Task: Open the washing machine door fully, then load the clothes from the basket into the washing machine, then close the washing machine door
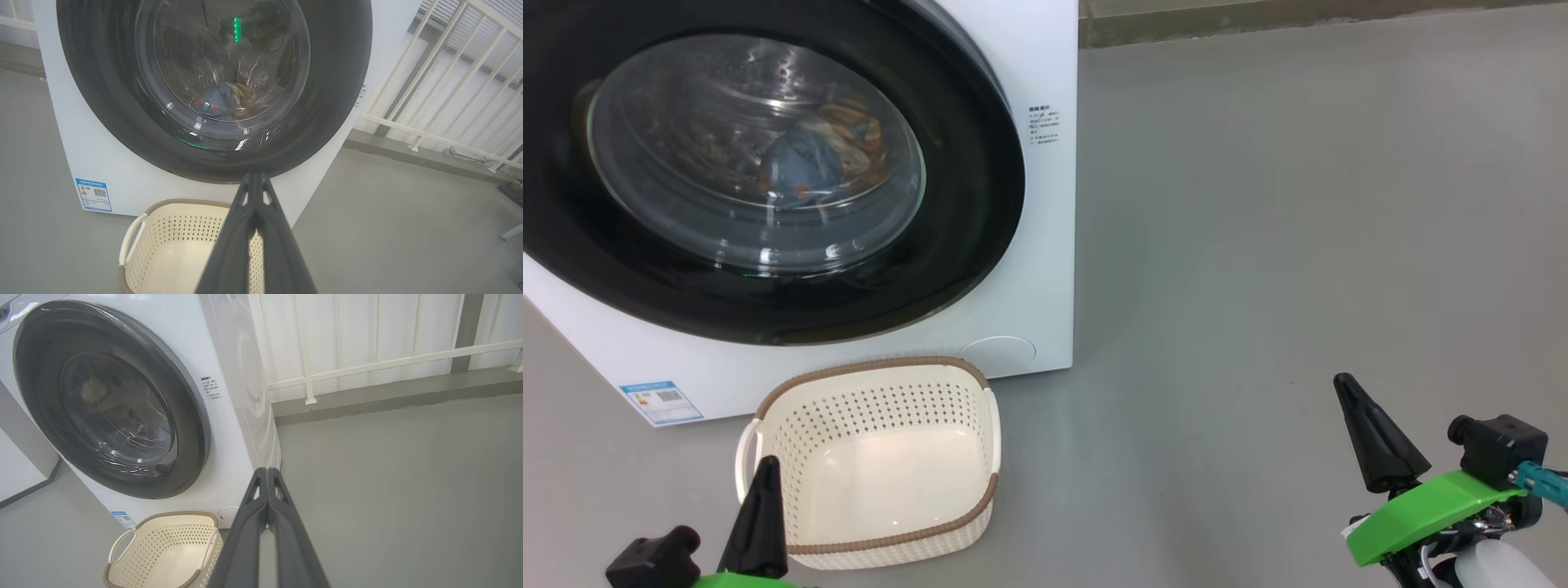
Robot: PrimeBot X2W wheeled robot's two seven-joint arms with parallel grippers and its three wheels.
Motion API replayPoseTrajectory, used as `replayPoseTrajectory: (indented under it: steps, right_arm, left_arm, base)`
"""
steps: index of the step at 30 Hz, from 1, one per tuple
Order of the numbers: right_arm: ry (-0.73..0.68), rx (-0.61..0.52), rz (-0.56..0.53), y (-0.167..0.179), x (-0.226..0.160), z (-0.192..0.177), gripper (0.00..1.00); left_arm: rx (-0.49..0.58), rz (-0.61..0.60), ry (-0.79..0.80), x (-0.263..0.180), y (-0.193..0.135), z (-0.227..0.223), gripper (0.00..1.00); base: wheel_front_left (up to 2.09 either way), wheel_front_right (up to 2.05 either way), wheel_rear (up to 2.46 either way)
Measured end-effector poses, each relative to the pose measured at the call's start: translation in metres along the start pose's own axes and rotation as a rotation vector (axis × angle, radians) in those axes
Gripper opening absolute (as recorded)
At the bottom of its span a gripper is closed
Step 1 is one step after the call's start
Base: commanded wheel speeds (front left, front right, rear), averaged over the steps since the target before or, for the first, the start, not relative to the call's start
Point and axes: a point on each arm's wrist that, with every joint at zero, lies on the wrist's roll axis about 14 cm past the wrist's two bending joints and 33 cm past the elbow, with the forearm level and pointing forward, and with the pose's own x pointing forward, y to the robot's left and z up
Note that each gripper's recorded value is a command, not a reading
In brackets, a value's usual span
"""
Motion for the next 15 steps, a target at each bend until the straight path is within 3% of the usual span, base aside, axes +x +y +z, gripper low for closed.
replayPoseTrajectory:
  steps: [15]
  right_arm:
    - [-0.005,0.155,-0.046,-0.005,0.0039,0.0017,0.0]
  left_arm:
    - [-0.148,0.05,0.008,-0.002,0.0085,0.0001,0.0]
  base:
    - [0.0,0.0,0.0]
